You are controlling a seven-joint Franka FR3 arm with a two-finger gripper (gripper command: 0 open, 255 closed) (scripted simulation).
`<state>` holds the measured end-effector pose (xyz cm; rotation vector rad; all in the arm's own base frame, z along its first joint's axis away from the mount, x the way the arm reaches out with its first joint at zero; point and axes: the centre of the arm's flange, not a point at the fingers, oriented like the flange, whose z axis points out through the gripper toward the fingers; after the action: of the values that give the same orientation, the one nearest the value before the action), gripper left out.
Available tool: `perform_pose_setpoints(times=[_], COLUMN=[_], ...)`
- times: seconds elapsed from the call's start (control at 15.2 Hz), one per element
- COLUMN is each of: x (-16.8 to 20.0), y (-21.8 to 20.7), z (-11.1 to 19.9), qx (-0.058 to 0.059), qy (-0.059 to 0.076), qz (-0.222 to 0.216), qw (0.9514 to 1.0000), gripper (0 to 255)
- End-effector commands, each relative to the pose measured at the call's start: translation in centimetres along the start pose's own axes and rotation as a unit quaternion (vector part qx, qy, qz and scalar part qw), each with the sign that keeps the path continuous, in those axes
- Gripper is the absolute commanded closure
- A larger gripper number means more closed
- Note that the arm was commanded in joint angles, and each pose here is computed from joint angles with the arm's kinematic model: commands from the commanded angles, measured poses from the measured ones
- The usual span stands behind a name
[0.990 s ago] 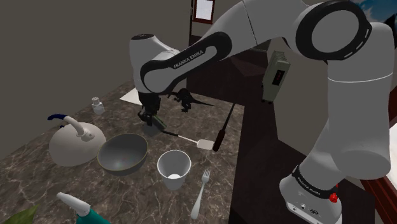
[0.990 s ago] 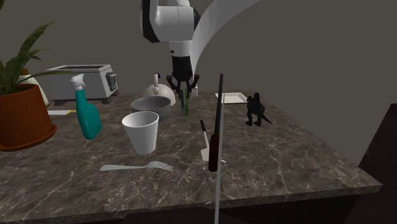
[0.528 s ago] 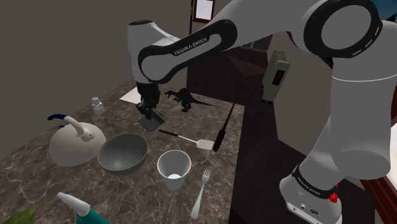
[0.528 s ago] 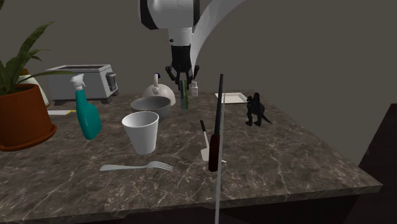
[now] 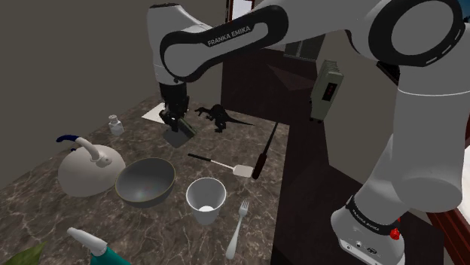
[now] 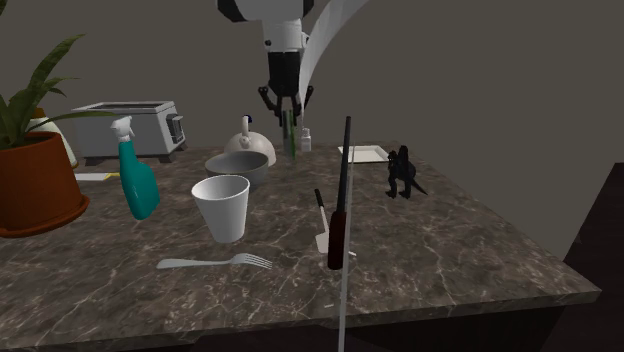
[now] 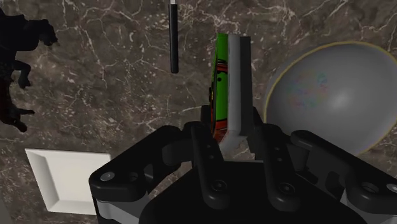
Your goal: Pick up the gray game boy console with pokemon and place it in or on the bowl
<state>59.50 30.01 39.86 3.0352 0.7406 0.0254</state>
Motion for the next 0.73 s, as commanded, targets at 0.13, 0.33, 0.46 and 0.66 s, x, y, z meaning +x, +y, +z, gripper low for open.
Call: perform_pose_setpoints(times=[0.13,0.33,0.46,0.66], x=[0.0,0.0,0.0,0.7], y=[0.1,0.2,0.2,-2.3], z=[-2.1,-3.7,-4.8,-5.6], qx=[0.000,0.000,0.000,0.000], qy=[0.000,0.000,0.000,0.000], qz=[0.000,0.000,0.000,0.000], qw=[1.0000,1.0000,1.0000,1.0000], gripper=[255,255,255,255])
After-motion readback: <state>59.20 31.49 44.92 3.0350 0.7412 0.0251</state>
